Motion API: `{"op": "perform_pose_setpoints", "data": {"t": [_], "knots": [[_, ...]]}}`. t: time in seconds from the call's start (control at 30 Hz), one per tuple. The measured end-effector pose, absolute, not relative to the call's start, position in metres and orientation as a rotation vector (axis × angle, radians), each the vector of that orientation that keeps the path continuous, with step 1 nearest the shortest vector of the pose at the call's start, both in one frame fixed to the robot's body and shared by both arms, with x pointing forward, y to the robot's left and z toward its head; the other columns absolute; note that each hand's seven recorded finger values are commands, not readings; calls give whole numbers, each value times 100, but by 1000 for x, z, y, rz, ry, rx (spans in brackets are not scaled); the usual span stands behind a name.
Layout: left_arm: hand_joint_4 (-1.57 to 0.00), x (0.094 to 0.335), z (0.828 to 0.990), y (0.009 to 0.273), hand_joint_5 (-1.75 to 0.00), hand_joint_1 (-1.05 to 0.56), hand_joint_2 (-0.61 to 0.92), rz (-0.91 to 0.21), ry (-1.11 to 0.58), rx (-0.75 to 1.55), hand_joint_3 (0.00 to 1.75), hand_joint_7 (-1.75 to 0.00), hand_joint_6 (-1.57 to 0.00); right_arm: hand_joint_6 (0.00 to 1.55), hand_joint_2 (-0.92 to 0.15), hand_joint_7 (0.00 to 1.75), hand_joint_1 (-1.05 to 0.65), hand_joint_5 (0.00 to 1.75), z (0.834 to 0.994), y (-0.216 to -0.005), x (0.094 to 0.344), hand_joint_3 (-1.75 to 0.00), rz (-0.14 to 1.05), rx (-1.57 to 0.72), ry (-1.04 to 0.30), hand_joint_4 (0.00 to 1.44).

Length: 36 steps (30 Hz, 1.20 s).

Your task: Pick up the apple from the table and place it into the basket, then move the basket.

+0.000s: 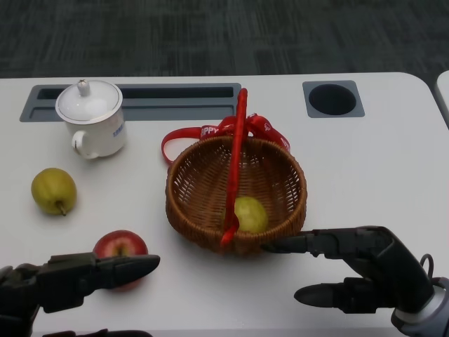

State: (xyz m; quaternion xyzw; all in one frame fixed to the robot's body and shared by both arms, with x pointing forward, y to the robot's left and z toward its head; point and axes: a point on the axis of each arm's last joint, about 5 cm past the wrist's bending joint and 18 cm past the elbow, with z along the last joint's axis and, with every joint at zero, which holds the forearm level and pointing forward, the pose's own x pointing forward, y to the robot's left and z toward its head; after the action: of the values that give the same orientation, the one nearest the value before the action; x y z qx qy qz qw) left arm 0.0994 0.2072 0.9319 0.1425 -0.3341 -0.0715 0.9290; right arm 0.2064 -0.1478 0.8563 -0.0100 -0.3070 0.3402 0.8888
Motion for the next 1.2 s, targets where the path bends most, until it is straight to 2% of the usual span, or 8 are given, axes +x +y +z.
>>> {"op": "perform_pose_setpoints", "data": {"t": [0.5, 0.6, 0.8, 0.87, 0.97, 1.2], "knots": [[-107, 94, 929, 205, -1, -33, 72, -150, -654, 319, 0, -1, -100, 81, -84, 0, -29, 0, 856, -147, 207, 0, 714, -29, -635, 85], [-96, 94, 929, 206, 0, -34, 72, -139, -659, 335, 0, 0, -90, 80, -85, 0, -29, 0, 855, -147, 206, 0, 715, -34, -643, 84], [-36, 100, 931, 211, 0, -68, 71, -49, -672, 577, 0, 0, -40, 80, -86, 0, -28, 0, 855, -146, 208, 0, 729, -41, -654, 84], [-25, 105, 927, 213, 0, -77, 72, -33, -647, 647, 0, 0, -30, 80, -86, 0, -29, 0, 856, -146, 209, 0, 734, -42, -658, 84], [-20, 118, 916, 215, -1, -81, 73, -12, -595, 691, 0, 0, -25, 80, -86, 0, -29, 0, 857, -145, 210, 0, 739, -42, -663, 84], [-25, 150, 884, 217, -2, -72, 71, 20, -501, 663, 0, -1, -29, 79, -87, 0, -29, 0, 858, -147, 211, 0, 749, -44, -665, 84]]}}
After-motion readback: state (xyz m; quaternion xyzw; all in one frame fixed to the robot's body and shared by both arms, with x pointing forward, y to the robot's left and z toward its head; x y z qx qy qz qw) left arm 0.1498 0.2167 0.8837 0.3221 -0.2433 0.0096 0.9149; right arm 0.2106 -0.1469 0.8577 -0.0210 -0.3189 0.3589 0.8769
